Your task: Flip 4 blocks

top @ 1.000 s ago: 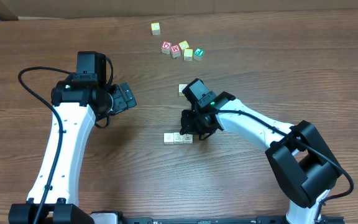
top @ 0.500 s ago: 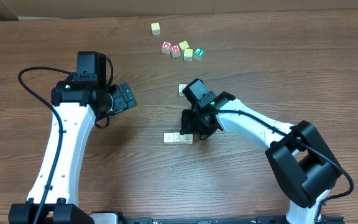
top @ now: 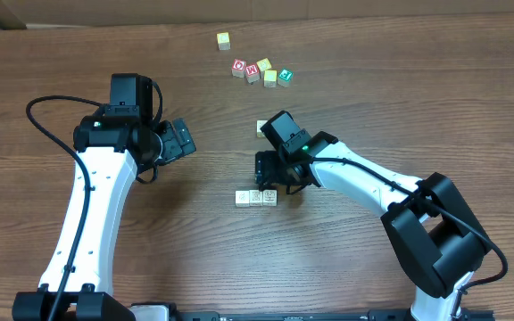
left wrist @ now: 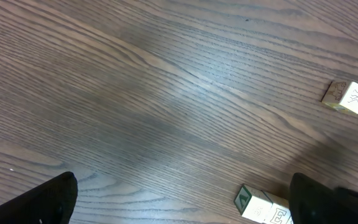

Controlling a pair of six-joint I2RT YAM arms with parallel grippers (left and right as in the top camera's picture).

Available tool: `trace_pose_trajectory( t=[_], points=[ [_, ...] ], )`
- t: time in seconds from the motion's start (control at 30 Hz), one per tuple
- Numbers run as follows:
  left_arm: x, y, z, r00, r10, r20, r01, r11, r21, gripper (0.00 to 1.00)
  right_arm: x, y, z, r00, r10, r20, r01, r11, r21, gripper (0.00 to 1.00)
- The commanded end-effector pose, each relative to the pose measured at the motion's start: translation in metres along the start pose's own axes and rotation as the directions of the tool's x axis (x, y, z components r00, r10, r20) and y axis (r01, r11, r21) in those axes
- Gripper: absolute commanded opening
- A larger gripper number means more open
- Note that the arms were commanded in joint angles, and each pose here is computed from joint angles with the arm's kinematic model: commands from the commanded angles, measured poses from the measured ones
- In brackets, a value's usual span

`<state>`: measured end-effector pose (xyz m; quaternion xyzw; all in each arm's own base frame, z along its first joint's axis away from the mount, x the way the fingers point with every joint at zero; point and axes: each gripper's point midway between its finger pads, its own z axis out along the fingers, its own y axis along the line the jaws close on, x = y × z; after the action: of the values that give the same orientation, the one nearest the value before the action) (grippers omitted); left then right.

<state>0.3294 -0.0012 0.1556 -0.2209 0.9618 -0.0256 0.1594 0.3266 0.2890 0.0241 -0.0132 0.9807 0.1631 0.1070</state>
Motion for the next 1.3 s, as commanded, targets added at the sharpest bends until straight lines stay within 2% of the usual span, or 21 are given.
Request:
trace_pose_trajectory(
  t=[0.0, 0.17, 0.37, 0.7, 0.8, 1.0, 1.27],
  points=[
    [-0.004, 0.0, -0.003, 1.0, 0.0, 0.012, 0.0, 1.0, 0.002, 1.0, -0.019, 0.007, -0.013, 0.996, -0.006, 0.087, 0.006, 1.0, 0.001, 0.82],
    [-0.004, 0.0, -0.003, 1.0, 0.001, 0.012, -0.001, 1.0, 0.002, 1.0, -0.037, 0.003, -0.015, 0.984, 0.014, 0.175, -0.02, 0.999, 0.031, 0.87],
    [-0.004, 0.0, -0.003, 1.0, 0.0, 0.012, 0.0, 1.0, 0.002, 1.0, -0.067, 0.021, -0.035, 0.969, 0.022, 0.246, -0.019, 1.0, -0.014, 0.84],
    [-0.004, 0.0, -0.003, 1.0, 0.0, 0.012, 0.0, 1.0, 0.002, 1.0, -0.167, 0.016, -0.172, 0.922, 0.103, 0.373, -0.098, 0.995, -0.031, 0.82],
    [-0.004, 0.0, -0.003, 1.0, 0.0, 0.012, 0.0, 1.0, 0.002, 1.0, -0.181, 0.002, -0.188, 0.913, 0.14, 0.384, -0.13, 0.99, -0.052, 0.83],
    [-0.004, 0.0, -0.003, 1.0, 0.0, 0.012, 0.0, 1.0, 0.002, 1.0, -0.18, -0.009, -0.158, 0.94, 0.164, 0.3, -0.154, 0.986, -0.059, 0.84],
    [-0.004, 0.0, -0.003, 1.0, 0.0, 0.012, 0.0, 1.0, 0.002, 1.0, -0.154, 0.012, -0.053, 0.983, 0.095, 0.16, -0.097, 0.995, 0.005, 0.84]
  ],
)
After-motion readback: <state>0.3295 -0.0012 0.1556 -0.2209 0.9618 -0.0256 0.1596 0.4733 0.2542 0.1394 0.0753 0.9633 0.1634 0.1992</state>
